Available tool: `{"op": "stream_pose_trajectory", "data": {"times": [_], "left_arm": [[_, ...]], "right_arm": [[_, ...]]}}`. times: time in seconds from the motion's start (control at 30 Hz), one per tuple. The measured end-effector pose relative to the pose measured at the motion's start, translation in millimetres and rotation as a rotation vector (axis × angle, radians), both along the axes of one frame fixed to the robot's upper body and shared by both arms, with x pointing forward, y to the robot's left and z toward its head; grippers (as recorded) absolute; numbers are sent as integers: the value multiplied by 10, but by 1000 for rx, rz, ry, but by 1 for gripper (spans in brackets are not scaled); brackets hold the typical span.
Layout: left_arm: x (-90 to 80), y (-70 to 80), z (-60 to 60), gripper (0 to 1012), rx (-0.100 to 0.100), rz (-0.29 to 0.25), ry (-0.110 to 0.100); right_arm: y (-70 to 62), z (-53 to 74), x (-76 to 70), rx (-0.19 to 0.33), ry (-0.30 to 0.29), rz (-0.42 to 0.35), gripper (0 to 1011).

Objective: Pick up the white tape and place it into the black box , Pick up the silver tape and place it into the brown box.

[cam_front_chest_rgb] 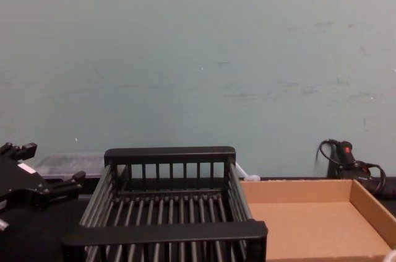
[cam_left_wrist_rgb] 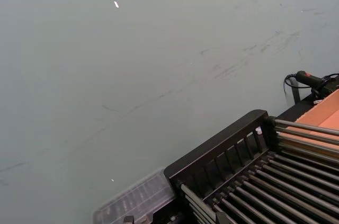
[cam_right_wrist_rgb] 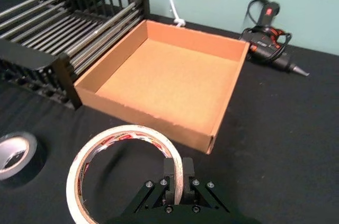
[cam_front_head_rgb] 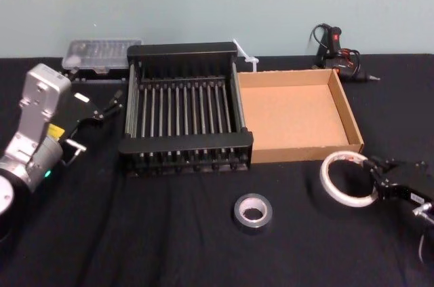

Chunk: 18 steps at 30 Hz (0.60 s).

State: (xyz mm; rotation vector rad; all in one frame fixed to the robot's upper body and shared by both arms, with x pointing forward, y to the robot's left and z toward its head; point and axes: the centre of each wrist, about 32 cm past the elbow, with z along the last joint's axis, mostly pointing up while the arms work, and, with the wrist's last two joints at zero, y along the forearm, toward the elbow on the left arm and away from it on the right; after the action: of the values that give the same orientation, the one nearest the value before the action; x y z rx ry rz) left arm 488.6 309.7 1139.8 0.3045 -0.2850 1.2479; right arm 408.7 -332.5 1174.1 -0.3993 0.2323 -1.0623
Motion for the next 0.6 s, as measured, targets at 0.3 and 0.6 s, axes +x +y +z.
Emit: {"op": "stream_pose_trajectory", "data": {"times": [0.3,0.6], "left_arm": [[0,0,0,1001,0,0,0],[0,0,0,1001,0,0,0]], "right_arm": [[27,100,146,-27,-38,-32,96],[108,173,365,-56,-77,-34,95]]}}
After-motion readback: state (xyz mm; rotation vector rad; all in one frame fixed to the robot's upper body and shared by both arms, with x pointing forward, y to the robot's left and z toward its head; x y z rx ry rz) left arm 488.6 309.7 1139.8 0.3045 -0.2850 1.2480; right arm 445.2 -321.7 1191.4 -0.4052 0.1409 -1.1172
